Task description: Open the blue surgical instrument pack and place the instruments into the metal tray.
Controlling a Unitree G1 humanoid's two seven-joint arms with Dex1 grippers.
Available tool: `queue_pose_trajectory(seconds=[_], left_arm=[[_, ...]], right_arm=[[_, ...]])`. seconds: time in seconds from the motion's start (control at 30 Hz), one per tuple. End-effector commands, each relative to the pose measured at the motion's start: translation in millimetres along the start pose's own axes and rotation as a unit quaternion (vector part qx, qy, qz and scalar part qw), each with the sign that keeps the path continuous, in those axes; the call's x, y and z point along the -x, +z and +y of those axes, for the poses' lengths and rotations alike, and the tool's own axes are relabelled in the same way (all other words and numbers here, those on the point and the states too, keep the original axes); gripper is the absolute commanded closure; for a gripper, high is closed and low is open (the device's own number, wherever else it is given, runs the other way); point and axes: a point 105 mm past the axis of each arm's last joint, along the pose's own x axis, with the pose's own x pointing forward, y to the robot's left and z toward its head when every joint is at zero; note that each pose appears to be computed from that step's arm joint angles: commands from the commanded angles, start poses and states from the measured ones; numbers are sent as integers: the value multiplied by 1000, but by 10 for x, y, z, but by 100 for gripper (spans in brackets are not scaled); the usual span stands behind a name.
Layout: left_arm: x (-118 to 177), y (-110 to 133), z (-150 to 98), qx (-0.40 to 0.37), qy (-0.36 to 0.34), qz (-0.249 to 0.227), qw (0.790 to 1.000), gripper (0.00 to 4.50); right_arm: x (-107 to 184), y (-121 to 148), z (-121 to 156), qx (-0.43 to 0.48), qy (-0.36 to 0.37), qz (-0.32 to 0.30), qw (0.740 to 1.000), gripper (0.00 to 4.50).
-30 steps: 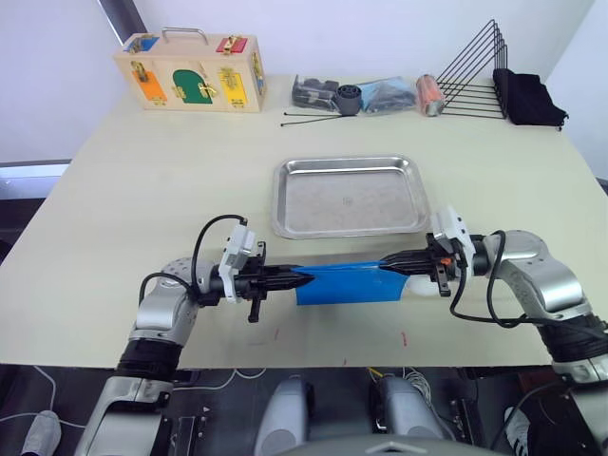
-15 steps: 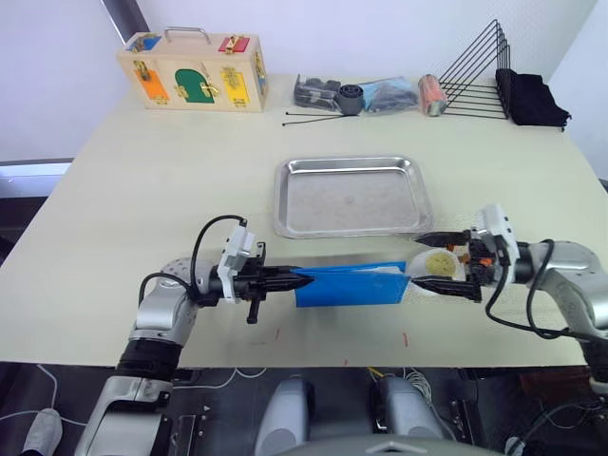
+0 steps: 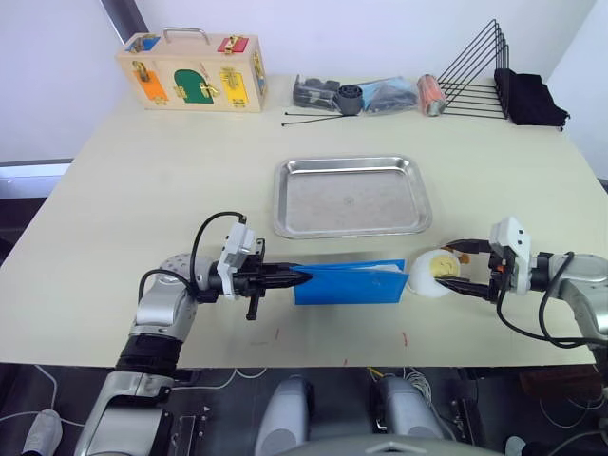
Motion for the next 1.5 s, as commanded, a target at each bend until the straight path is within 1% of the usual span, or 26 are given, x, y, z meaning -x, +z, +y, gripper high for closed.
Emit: queue_pose_trajectory(seconds=[0.03,0.07,0.1,0.13,0.17,0.2,0.23,0.27,0.33,0.37,0.4,0.43,0.47,0.6,0.73,0.83,0.97,1.03,1.2,1.33,1.43,1.5], left_arm=[[42,97,21,-22,2,-4,1000,450],[41,97,21,-22,2,-4,1000,450],[39,94,19,-21,1,-3,1000,450],[37,92,16,-21,1,-3,1000,450],[36,90,15,-21,0,-3,1000,450],[34,89,15,-21,0,-3,1000,450],[31,88,16,-21,0,-3,1000,450],[27,89,17,-21,-1,-3,1000,450],[23,89,16,-21,-2,-3,1000,450],[22,90,16,-21,-2,-3,1000,450],[22,90,16,-21,-2,-3,1000,450],[21,90,17,-22,-2,-3,1000,450],[19,92,22,-23,-3,-1,1000,450],[26,131,57,-28,-1,1,1000,450],[16,135,99,-33,-2,5,999,450],[-11,130,115,-36,-6,8,999,450],[-38,114,129,-39,-13,14,999,450],[-42,105,135,-40,-15,18,999,450],[-53,108,159,-42,-18,20,999,450],[-75,117,178,-45,-22,21,999,450],[-93,127,196,-47,-24,22,998,450],[-103,132,205,-48,-26,22,998,450]], right_arm=[[65,-65,-9,-18,-8,15,1000,2],[75,-67,-3,-22,-7,15,1000,54],[91,-73,7,-27,-5,15,1000,74],[106,-79,19,-32,-3,15,999,140],[118,-74,29,-36,-1,13,999,170],[134,-54,34,-43,-2,5,999,182],[148,-32,42,-51,-2,-4,999,205],[165,-9,53,-58,-2,-12,998,251],[198,41,70,-73,-2,-30,997,312],[212,61,73,-78,-5,-38,996,350],[226,83,74,-84,-7,-46,995,416],[253,109,65,-89,-12,-55,994,437],[280,130,47,-92,-19,-62,994,448],[404,255,-6,-101,-39,-89,990,448],[471,508,-27,-114,-44,-160,979,448],[450,714,24,-119,-29,-206,971,448],[394,1074,131,-121,8,-281,952,448],[350,1198,191,-116,27,-297,947,448],[138,1380,299,-70,53,-280,956,448],[-120,1498,351,0,58,-248,967,448],[-294,1523,392,56,67,-224,971,448],[-415,1564,408,86,68,-223,969,448]])
